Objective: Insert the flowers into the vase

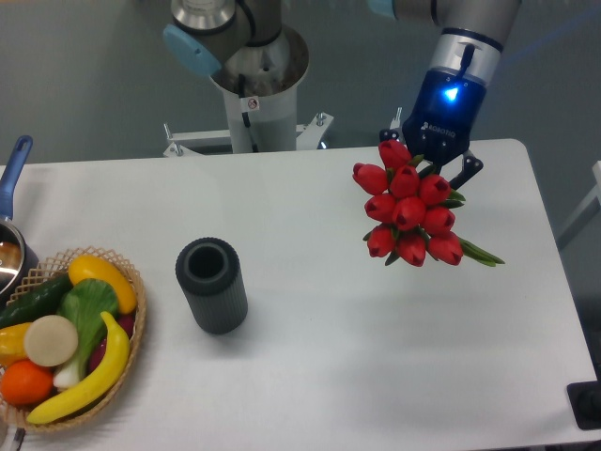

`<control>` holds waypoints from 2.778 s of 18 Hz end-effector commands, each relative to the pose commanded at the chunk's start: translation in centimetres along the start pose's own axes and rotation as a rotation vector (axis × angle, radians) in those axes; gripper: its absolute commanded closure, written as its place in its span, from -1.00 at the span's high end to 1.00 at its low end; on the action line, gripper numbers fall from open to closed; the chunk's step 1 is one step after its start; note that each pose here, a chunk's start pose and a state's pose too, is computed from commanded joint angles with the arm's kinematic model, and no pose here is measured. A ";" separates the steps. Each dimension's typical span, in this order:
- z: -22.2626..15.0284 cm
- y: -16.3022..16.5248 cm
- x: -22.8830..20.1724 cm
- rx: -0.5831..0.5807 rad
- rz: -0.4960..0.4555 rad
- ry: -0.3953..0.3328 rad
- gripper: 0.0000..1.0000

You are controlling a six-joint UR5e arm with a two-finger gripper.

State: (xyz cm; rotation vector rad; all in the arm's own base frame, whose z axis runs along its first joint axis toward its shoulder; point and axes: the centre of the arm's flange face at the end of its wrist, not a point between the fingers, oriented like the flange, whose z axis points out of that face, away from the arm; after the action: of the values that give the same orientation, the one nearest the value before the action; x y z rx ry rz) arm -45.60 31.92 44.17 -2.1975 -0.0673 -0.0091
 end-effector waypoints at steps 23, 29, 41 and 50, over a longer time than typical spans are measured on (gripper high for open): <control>1.0 -0.5 0.4 0.000 0.013 0.020 -0.55; 3.0 -3.5 3.5 0.140 0.049 0.142 -0.55; 7.2 -7.5 10.1 0.365 0.115 0.375 -0.55; 10.5 -7.1 14.2 0.469 0.189 0.494 -0.55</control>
State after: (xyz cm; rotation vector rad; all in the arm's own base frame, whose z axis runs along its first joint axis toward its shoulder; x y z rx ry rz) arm -32.00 45.23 44.17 -1.6730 0.3783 -0.3892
